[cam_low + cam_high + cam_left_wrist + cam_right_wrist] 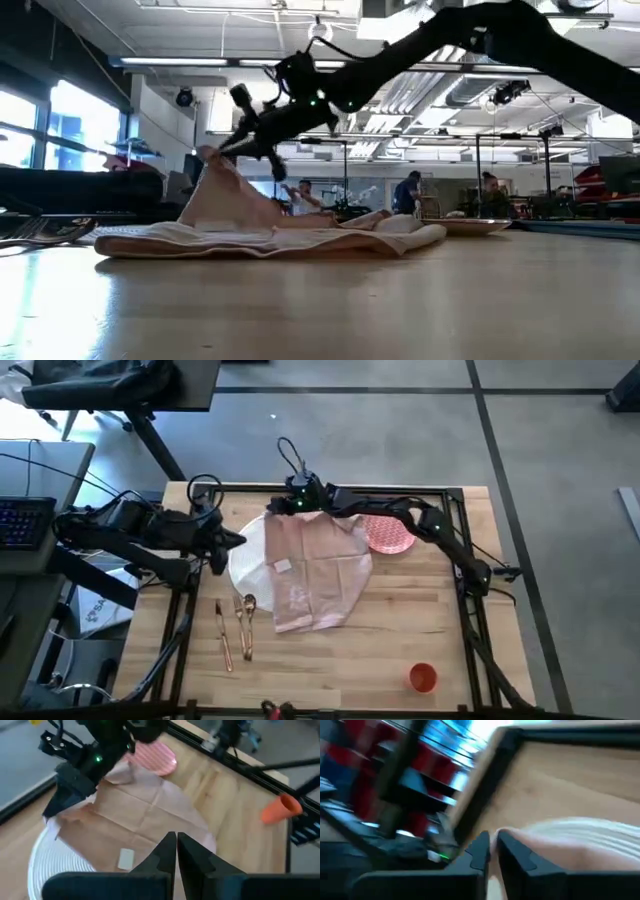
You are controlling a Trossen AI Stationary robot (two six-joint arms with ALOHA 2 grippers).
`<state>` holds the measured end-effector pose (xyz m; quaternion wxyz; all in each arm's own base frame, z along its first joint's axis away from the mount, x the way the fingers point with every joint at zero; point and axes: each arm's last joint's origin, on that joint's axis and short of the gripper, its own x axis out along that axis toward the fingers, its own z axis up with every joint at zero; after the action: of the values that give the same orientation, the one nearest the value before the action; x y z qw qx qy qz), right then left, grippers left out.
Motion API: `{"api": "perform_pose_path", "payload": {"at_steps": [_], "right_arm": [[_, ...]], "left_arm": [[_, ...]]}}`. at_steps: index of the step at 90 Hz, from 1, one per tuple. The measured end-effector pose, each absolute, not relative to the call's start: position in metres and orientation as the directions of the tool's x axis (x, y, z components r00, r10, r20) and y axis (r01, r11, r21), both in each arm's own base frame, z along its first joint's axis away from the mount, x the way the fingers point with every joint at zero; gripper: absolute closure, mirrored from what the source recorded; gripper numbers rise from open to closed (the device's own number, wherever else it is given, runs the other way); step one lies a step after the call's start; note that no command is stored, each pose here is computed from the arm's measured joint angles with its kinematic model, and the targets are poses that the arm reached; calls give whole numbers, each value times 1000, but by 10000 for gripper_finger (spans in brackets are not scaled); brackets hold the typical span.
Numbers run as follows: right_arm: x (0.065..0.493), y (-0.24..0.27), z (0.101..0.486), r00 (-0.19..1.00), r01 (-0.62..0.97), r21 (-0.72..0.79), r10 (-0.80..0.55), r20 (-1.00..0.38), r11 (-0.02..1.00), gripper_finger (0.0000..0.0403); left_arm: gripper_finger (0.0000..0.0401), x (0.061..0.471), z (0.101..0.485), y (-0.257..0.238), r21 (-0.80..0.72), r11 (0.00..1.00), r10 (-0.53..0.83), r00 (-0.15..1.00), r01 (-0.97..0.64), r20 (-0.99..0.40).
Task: Set table place
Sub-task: Fold the pink napkin
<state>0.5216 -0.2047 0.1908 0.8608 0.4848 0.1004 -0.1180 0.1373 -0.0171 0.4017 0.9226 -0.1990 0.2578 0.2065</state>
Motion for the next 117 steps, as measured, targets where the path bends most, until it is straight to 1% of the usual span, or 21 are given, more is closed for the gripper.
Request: {"api": "perform_pose_path", "payload": {"at_steps": [16, 27, 32, 36, 43, 49, 54, 60, 67, 72, 77, 83, 90, 95, 107, 117], "right_arm": [[517, -222, 182, 945, 319, 798, -103, -312, 511, 257], [508, -232, 201, 965, 216, 833, 20, -262, 510, 198], [503, -232, 211, 961, 189, 829, 73, -265, 526, 182], [497, -229, 222, 947, 191, 812, 114, -300, 551, 175], [483, -208, 248, 895, 212, 735, 175, -411, 644, 173], [468, -178, 270, 815, 214, 623, 214, -539, 753, 177], [454, -150, 282, 720, 217, 508, 215, -660, 833, 183], [439, -117, 287, 588, 203, 390, 207, -782, 898, 192], [423, -83, 283, 452, 175, 330, 222, -864, 927, 202], [412, -61, 281, 389, 179, 316, 228, -893, 932, 210], [397, -44, 277, 321, 223, 306, 226, -920, 926, 217], [375, -29, 274, 270, 310, 266, 183, -945, 913, 225], [346, -12, 277, 253, 416, 228, 129, -959, 880, 233], [324, 0, 286, 280, 483, 239, 110, -954, 842, 238], [279, 23, 303, 407, 593, 309, 54, -912, 743, 243], [253, 36, 312, 532, 622, 388, -3, -847, 680, 242]], "left_arm": [[401, 140, 400, -18, -289, 814, 280, 776, -504, -565], [401, 142, 400, -18, -288, 812, 283, 774, -508, -566], [401, 143, 399, -18, -285, 812, 283, 771, -509, -571], [401, 145, 399, -19, -283, 813, 281, 769, -509, -574], [401, 147, 398, -19, -278, 814, 280, 764, -510, -581], [401, 151, 395, -21, -275, 819, 265, 758, -503, -596], [401, 156, 391, -23, -271, 836, 231, 754, -477, -615], [401, 166, 382, -25, -251, 859, 190, 732, -447, -654], [401, 181, 365, -29, -253, 885, 115, 709, -391, -695], [400, 193, 352, -32, -275, 903, 41, 705, -329, -708], [397, 207, 338, -37, -318, 912, -40, 714, -260, -699], [390, 223, 322, -41, -363, 913, -125, 720, -186, -683], [379, 239, 305, -46, -393, 909, -176, 721, -143, -670], [371, 249, 294, -48, -389, 912, -179, 729, -129, -661], [355, 277, 268, -52, -335, 938, -171, 721, -89, -671], [350, 303, 236, -58, -339, 939, -207, 682, -64, -701]]}}
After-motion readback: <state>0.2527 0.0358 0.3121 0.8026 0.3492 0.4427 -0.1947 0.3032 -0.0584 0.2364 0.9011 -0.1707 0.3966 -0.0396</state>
